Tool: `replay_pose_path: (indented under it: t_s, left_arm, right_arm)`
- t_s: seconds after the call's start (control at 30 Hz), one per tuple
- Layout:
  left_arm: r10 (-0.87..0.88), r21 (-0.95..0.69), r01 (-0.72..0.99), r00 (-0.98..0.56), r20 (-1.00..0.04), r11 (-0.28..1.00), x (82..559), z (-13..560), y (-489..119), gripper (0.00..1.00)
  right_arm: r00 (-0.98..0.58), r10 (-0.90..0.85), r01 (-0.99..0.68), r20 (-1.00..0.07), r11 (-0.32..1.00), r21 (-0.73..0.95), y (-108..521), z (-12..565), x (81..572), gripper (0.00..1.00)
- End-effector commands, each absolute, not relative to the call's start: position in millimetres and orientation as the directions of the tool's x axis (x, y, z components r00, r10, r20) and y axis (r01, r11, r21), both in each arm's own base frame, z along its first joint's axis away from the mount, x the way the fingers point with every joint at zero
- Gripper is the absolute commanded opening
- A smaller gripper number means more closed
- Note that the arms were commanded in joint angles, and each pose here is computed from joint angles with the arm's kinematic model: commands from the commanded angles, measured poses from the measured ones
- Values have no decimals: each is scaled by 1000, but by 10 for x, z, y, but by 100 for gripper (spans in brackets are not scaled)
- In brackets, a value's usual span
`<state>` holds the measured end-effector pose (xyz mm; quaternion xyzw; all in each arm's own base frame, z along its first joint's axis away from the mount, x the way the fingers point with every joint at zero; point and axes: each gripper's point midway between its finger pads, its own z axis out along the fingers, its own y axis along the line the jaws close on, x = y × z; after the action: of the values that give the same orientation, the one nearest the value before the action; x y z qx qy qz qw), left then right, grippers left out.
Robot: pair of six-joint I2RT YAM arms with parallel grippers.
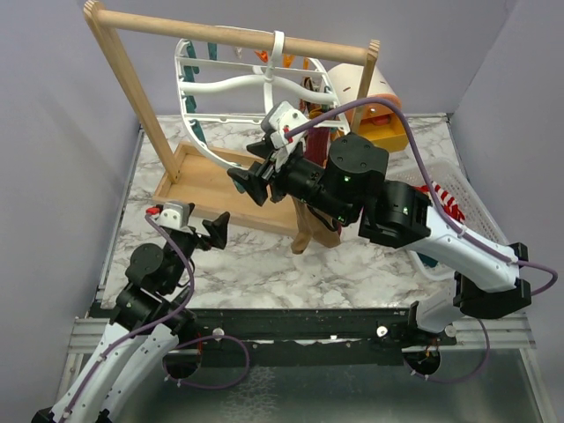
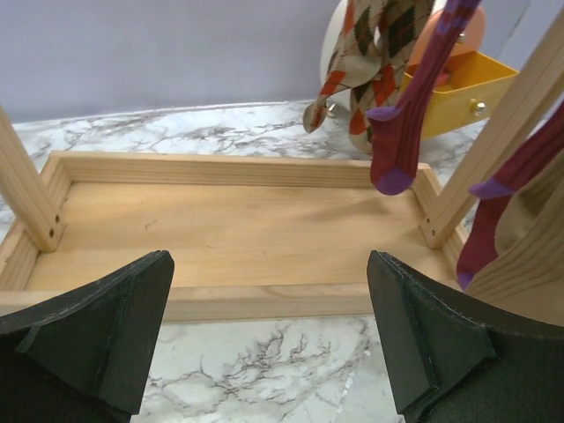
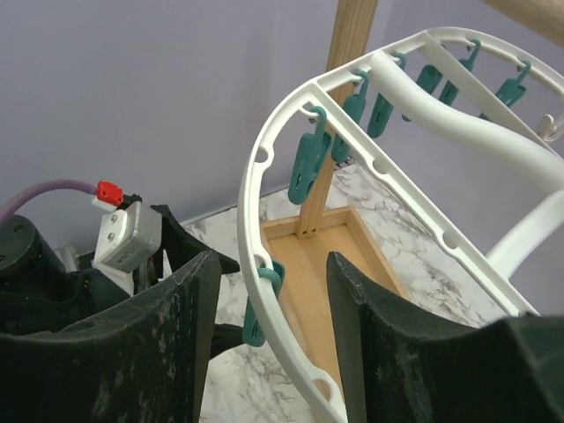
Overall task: Clip the socks to the hanger
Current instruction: Clamp the sock onto the hanger, then rotate the hanger at the clothesline.
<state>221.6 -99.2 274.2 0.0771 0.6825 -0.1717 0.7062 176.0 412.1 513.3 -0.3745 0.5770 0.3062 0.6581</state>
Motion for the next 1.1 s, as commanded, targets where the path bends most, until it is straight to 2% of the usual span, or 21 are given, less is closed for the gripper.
replay_pose_path:
  t_s: [0.0, 0.33, 0.7, 0.8, 0.97, 1.07]
  left_arm:
    - [-139, -141, 236, -26, -990, 961, 2283, 2646, -815, 99]
    - [-124, -138, 241, -72, -990, 961, 2320, 2548, -865, 99]
    - [-94, -117, 231, -110, -990, 966, 2380, 2458, -885, 99]
    - [-87, -111, 231, -115, -990, 967, 2392, 2442, -889, 99]
    - [-85, -110, 226, -120, -989, 968, 2396, 2427, -884, 99]
    - [-88, -113, 219, -125, -988, 969, 2393, 2424, -872, 99]
  right_arm:
    - [184, -87, -857, -979, 474, -203, 4130, 5031, 1671, 55]
    - [168, -201, -784, -965, 566, -255, 3878, 4732, 1847, 36]
    - [111, -235, -705, -966, 666, -243, 3210, 4528, 1862, 35]
    - [95, -228, -698, -969, 679, -228, 3056, 4501, 1834, 40]
    - [72, -180, -701, -981, 691, -178, 2859, 4567, 1760, 58]
    - [71, -135, -701, -988, 698, -146, 2725, 4652, 1714, 63]
